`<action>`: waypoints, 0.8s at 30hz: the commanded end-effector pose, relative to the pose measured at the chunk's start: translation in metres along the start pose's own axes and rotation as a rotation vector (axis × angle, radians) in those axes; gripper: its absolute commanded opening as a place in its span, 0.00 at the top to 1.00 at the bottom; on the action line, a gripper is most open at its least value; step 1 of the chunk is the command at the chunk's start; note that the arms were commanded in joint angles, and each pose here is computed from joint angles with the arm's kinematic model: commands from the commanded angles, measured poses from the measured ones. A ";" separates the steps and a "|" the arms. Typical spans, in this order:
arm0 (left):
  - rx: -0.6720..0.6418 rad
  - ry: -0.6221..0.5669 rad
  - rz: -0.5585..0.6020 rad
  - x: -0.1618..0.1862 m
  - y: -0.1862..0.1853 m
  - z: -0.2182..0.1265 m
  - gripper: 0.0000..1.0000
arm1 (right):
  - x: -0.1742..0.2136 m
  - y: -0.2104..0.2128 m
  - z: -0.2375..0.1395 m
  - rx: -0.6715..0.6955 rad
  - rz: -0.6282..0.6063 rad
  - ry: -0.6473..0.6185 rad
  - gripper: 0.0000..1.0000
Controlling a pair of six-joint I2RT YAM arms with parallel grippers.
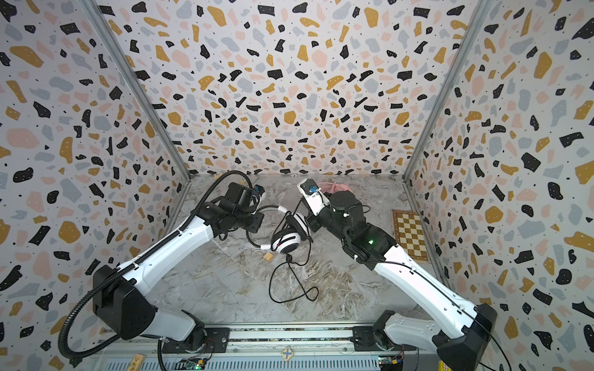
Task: Wrap the headphones
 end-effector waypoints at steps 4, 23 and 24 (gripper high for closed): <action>0.205 -0.015 0.099 0.009 -0.012 -0.038 1.00 | -0.008 -0.028 0.002 0.046 0.003 -0.042 0.96; -0.170 -0.293 0.006 -0.010 0.017 -0.088 1.00 | -0.014 -0.031 -0.027 0.028 0.097 -0.014 0.95; -0.186 -0.310 -0.002 -0.010 0.018 -0.091 1.00 | -0.015 -0.032 -0.028 0.030 0.100 -0.012 0.95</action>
Point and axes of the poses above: each gripper's point midway between its finger pads, its own z axis out along the fingers, its own y axis along the line the jaws close on, x = y × z, the point moved 10 cm from there along -z, back along the fingers, and after that the axes turned 14 degrees about -z, right-handed, at the moved point
